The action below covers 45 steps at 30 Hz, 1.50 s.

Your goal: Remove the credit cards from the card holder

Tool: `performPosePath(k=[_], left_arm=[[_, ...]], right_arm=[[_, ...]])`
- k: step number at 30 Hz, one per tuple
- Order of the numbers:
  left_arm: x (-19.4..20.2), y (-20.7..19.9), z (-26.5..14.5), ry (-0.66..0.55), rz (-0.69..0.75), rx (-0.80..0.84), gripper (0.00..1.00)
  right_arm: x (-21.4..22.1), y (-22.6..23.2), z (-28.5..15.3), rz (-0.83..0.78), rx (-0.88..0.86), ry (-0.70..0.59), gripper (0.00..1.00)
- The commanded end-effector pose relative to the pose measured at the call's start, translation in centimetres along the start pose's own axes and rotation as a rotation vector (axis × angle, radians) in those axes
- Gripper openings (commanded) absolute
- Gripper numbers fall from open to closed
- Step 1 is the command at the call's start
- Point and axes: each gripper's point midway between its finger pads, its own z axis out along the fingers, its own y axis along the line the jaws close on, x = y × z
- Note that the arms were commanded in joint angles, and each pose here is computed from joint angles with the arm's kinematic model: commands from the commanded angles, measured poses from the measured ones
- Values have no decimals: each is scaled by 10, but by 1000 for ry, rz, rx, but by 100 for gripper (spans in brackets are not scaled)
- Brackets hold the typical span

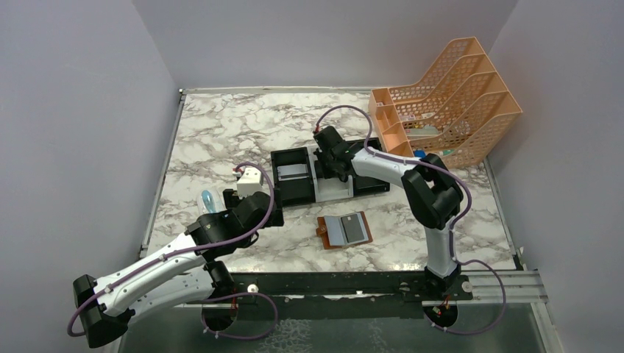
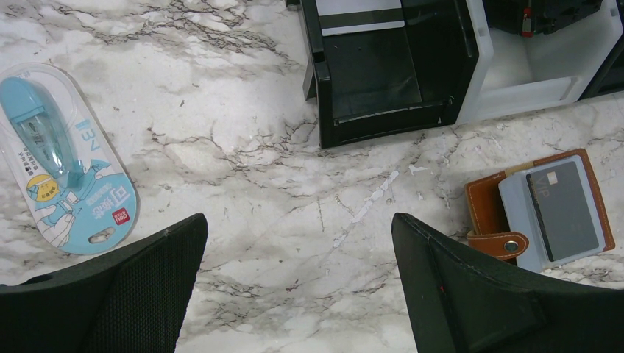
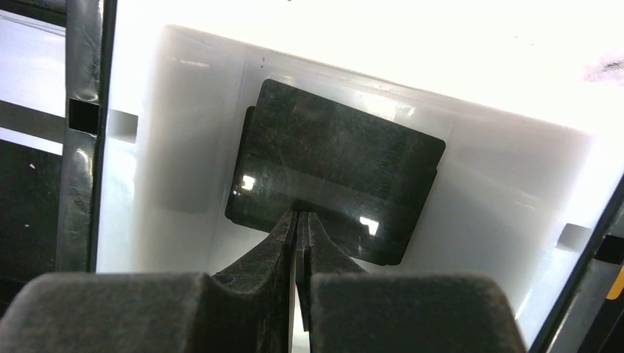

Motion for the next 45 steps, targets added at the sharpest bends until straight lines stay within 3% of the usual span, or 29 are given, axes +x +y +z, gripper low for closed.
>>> performPosePath(k=[1,14,28,40,45], left_arm=[[-5,2,-1,-19,-6,-12,99],[-5,2,-1,-19,-5,-14,99],[-4,2,-1,-17,-5,-12,99],[-4,2,0,-16,-3,-15,99],[-4,2,0,-15,-3,-12,99]], right_arm=[[6,-4,10,4,52,4,5],[-10,6,-16,-12,-8,-38,6],[23,-2,-2,10,36,46,6],[-19,12,-25,-25,-43,-40,7],[-11,13,-30,-14,-56,-29,7]])
